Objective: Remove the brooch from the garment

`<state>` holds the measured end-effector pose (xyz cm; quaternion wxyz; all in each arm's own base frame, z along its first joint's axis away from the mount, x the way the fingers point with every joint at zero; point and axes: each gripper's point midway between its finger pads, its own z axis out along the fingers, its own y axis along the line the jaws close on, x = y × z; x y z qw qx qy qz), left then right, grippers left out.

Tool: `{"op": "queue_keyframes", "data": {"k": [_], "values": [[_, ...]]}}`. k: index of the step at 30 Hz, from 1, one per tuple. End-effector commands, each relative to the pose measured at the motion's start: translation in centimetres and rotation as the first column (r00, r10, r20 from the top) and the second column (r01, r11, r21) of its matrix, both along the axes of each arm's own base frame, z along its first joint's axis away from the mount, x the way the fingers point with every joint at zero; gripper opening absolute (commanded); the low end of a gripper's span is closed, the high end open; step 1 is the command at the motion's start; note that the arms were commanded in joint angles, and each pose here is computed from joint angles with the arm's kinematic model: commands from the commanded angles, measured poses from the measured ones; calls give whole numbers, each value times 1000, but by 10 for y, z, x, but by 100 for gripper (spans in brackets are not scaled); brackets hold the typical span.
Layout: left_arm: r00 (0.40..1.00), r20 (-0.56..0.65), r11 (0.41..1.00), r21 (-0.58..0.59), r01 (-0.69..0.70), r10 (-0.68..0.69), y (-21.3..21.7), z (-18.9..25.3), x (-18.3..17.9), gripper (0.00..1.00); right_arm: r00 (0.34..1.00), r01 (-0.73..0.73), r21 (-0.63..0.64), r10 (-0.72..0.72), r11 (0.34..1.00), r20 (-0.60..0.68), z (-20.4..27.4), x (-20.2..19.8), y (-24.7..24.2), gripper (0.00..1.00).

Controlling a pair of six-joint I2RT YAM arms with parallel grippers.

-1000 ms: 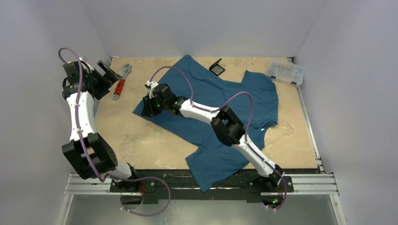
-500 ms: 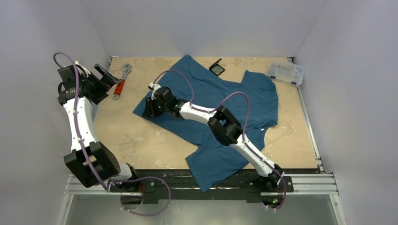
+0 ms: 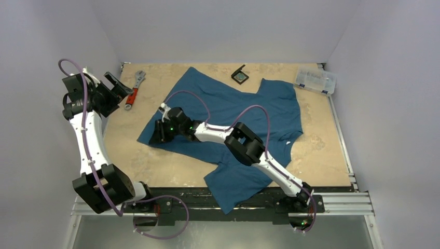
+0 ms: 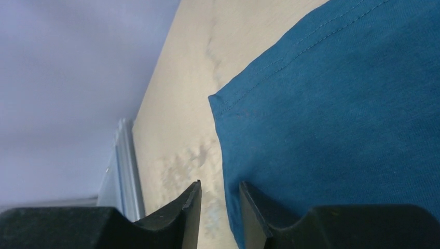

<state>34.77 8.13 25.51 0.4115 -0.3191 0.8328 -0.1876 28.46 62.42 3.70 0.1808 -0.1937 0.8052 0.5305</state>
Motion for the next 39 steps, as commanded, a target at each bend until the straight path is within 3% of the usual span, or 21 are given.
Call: {"op": "queue_keyframes", "data": {"k": [1,4,7,9,12,13,15,16,18,20,22,23,25,28,32,39], "values": [[1000,21,999,26,19,-20,-4,6,-12,100,991,-116,0,116,993,-67,-13,-55,21,40],[999,29,998,51,38,-39,-6,7,-16,100,991,-132,52,131,990,33,25,-40,24,50],[995,42,995,60,84,-87,-11,9,-16,100,982,-146,84,134,986,130,71,-7,-9,60],[978,57,979,63,196,-200,-23,9,-14,100,968,-198,139,171,970,185,117,7,-51,66],[904,76,902,140,408,-421,-54,9,-18,100,957,-240,148,208,960,201,156,18,-128,75],[856,91,853,182,489,-509,-71,9,-24,100,955,-245,131,216,961,203,163,19,-154,76],[696,102,684,331,650,-711,-110,10,-41,100,953,-215,79,191,973,234,182,21,-205,77],[603,86,583,392,711,-793,-132,5,-54,100,949,-191,36,175,981,262,181,23,-230,77],[342,43,316,502,805,-939,-181,-8,-87,100,948,-92,-68,108,993,299,181,34,-280,77],[92,2,79,530,844,-996,-226,-26,-125,97,942,3,-199,64,980,330,167,48,-335,76],[-152,-60,-161,507,847,-987,-264,-51,-168,89,940,133,-326,-15,936,341,150,71,-400,75],[-248,-105,-267,498,825,-963,-280,-65,-186,83,942,164,-354,-40,921,332,145,77,-425,74],[-387,-160,-414,479,774,-908,-309,-88,-216,74,947,223,-417,-95,881,306,134,86,-472,72],[-531,-210,-560,479,675,-821,-351,-112,-254,70,938,293,-447,-163,845,307,125,102,-520,71],[-621,-255,-660,446,604,-741,-393,-140,-286,66,921,357,-471,-220,807,321,117,117,-560,69],[-707,-238,-733,385,560,-666,-434,-171,-322,64,906,397,-465,-257,791,336,109,122,-586,68]]}}
